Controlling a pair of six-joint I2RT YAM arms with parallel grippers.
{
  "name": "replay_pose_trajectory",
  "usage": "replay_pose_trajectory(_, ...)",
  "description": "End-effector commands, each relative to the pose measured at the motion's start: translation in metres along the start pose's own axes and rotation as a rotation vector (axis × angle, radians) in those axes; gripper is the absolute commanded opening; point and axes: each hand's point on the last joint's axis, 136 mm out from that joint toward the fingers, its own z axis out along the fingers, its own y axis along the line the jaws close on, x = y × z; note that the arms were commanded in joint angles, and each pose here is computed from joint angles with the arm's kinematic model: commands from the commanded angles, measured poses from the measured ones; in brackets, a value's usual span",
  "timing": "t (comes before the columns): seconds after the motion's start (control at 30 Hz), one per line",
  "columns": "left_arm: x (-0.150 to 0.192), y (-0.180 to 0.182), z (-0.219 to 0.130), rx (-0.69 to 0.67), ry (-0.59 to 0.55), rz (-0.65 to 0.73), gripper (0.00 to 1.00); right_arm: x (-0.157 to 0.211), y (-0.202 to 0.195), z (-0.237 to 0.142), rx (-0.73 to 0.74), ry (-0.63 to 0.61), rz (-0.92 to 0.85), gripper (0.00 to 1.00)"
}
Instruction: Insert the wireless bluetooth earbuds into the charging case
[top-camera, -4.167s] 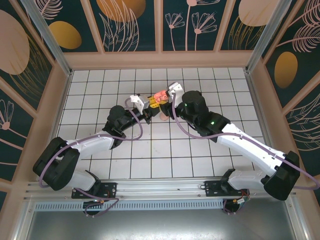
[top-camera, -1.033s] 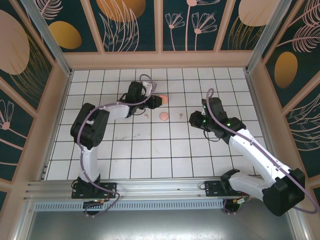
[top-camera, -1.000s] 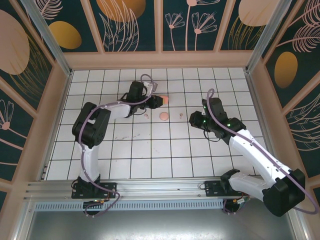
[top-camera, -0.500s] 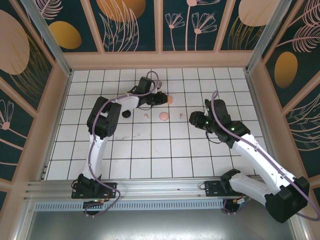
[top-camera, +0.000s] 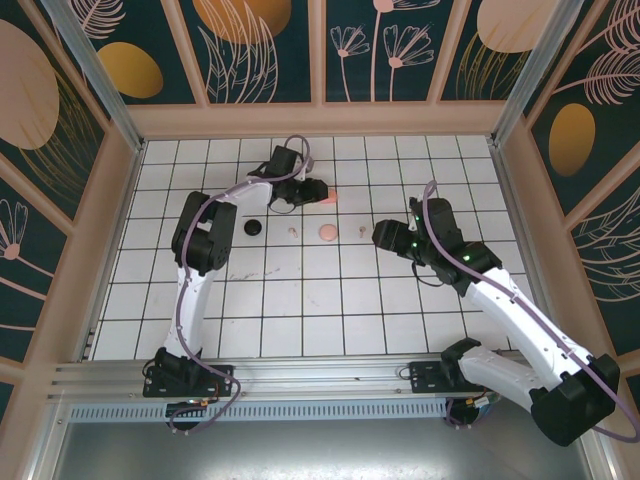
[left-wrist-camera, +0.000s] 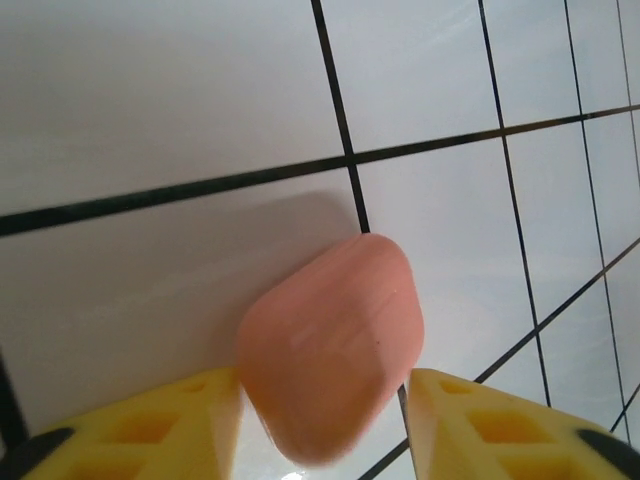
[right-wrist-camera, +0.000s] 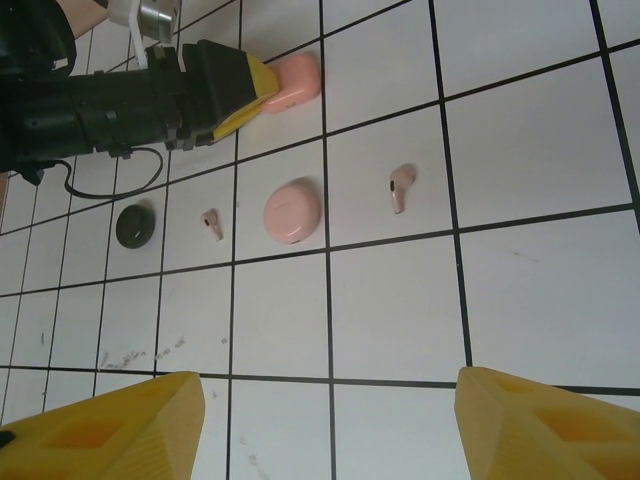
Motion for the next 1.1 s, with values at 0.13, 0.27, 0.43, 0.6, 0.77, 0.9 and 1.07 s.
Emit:
replay_pose_trajectory(0.13, -0.034, 0.008, -0.034, -0.098, -0.058, 0.084, 0.60, -0.012, 0.003, -0.008, 0.007, -0.032, 0.009, 0.69)
replay_pose_trajectory(0.27, -0.057, -0.008, -0.065, -0.132, -0.111, 0.159, 0.60, -0.008, 0.001, -0.003, 0.017, -0.022, 0.017, 0.69)
replay_pose_trajectory(0.43, -0.076, -0.047, -0.120, -0.102, -0.239, 0.229, 0.61, 0.003, -0.006, 0.019, 0.051, 0.035, 0.014, 0.69)
replay_pose_trajectory(0.6, -0.075, -0.082, -0.175, -0.031, -0.385, 0.259, 0.72, 0.014, -0.005, 0.049, 0.072, 0.112, -0.024, 0.68)
replay_pose_trajectory(0.77, -0.058, -0.100, -0.221, 0.044, -0.529, 0.251, 0.74, 0.018, 0.008, 0.078, 0.098, 0.178, -0.092, 0.68)
replay_pose_trajectory(0.9, -0.046, -0.108, -0.249, 0.086, -0.614, 0.240, 0.99, 0.019, 0.020, 0.099, 0.120, 0.222, -0.147, 0.68)
replay_pose_trajectory(1.07, -0.041, -0.102, -0.270, 0.040, -0.660, 0.174, 0.99, 0.021, 0.034, 0.128, 0.146, 0.270, -0.204, 0.68)
